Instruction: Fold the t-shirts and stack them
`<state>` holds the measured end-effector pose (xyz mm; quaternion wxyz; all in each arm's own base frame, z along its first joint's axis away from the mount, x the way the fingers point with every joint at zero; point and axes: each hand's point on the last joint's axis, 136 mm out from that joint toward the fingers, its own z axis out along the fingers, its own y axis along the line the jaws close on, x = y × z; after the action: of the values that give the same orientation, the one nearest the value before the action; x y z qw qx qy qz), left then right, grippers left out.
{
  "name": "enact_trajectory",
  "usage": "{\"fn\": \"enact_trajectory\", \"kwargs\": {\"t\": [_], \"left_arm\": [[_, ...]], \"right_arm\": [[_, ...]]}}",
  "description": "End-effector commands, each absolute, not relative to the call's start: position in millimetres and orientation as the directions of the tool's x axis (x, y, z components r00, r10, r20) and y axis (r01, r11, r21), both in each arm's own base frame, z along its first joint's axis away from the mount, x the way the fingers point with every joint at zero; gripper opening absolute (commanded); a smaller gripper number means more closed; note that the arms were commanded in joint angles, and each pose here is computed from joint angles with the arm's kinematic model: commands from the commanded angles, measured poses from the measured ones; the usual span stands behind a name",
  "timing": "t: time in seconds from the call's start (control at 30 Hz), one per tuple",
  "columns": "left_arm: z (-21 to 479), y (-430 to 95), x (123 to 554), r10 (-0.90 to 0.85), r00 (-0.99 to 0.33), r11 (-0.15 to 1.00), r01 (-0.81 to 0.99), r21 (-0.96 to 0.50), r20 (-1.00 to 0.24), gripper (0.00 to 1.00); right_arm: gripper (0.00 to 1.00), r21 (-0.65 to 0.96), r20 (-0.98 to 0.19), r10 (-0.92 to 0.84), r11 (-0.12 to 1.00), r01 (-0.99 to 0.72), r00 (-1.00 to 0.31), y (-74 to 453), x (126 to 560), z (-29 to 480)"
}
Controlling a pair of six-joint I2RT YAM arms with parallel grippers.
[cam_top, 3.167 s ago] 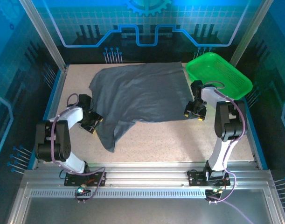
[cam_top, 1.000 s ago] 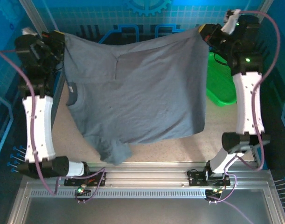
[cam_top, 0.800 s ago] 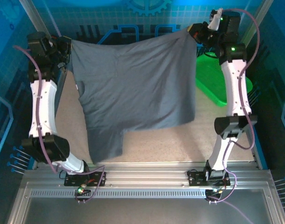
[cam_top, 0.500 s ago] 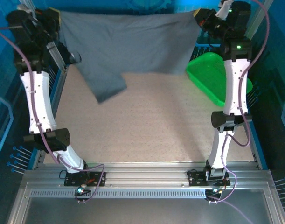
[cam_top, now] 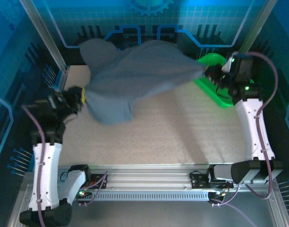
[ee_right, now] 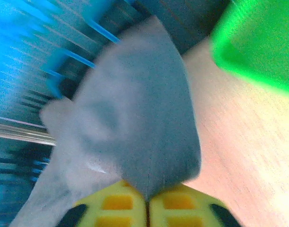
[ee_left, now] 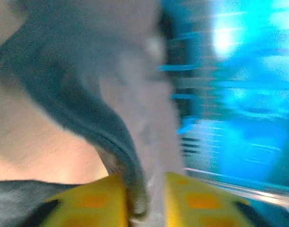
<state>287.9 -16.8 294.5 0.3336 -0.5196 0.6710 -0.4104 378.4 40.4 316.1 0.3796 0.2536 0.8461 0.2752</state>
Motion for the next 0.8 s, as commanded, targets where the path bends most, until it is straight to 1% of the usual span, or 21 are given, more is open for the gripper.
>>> {"fn": "enact_trajectory", "kwargs": {"t": [0.0, 0.03, 0.1, 0.17, 0.23, 0.37, 0.5, 0.63, 0.77], "left_arm": [[208.7, -16.1, 258.1, -0.98, -0.191, 0.078, -0.621, -0.78, 0.053, 0.47], [193.7, -12.9, 251.7, -0.981, -0.191, 0.106, -0.657, -0.747, 0.029, 0.52], [179.3, -13.4, 253.2, -0.97, -0.241, 0.173, -0.669, -0.723, -0.009, 0.54], [166.4, -14.9, 254.9, -0.956, -0.292, 0.23, -0.695, -0.682, -0.026, 0.53], [152.3, -15.0, 254.8, -0.945, -0.326, 0.271, -0.719, -0.64, -0.033, 0.51], [116.8, -20.1, 265.6, -0.941, -0.339, 0.255, -0.747, -0.614, 0.02, 0.47], [99.1, -15.7, 292.8, -0.941, -0.339, 0.261, -0.76, -0.595, 0.02, 0.43], [85.8, -17.0, 327.1, -0.935, -0.351, 0.263, -0.775, -0.575, 0.046, 0.41], [66.8, -19.0, 342.9, -0.935, -0.345, 0.253, -0.81, -0.529, 0.081, 0.39]], "right_arm": [[0.38, 0.505, -0.384, 0.636, 0.751, 0.424, -0.669, 29.7, 357.2, 212.6], [0.45, 0.439, -0.368, 0.612, 0.778, 0.449, -0.7, 28.9, 349.3, 191.7], [0.5, 0.319, -0.365, 0.55, 0.832, 0.455, -0.751, 29.5, 340.2, 165.8], [0.5, 0.251, -0.359, 0.488, 0.872, 0.421, -0.796, 38.2, 337.7, 152.0], [0.5, 0.215, -0.37, 0.426, 0.904, 0.369, -0.826, 52.4, 338.8, 147.1], [0.49, 0.197, -0.387, 0.332, 0.941, 0.274, -0.86, 82.9, 350.2, 139.8], [0.46, 0.236, -0.355, 0.271, 0.952, 0.194, -0.895, 113.9, 373.8, 118.9], [0.42, 0.201, -0.267, 0.247, 0.96, 0.197, -0.932, 124.9, 394.0, 83.8], [0.4, 0.144, -0.144, 0.251, 0.962, 0.231, -0.957, 127.3, 399.4, 52.5]]}}
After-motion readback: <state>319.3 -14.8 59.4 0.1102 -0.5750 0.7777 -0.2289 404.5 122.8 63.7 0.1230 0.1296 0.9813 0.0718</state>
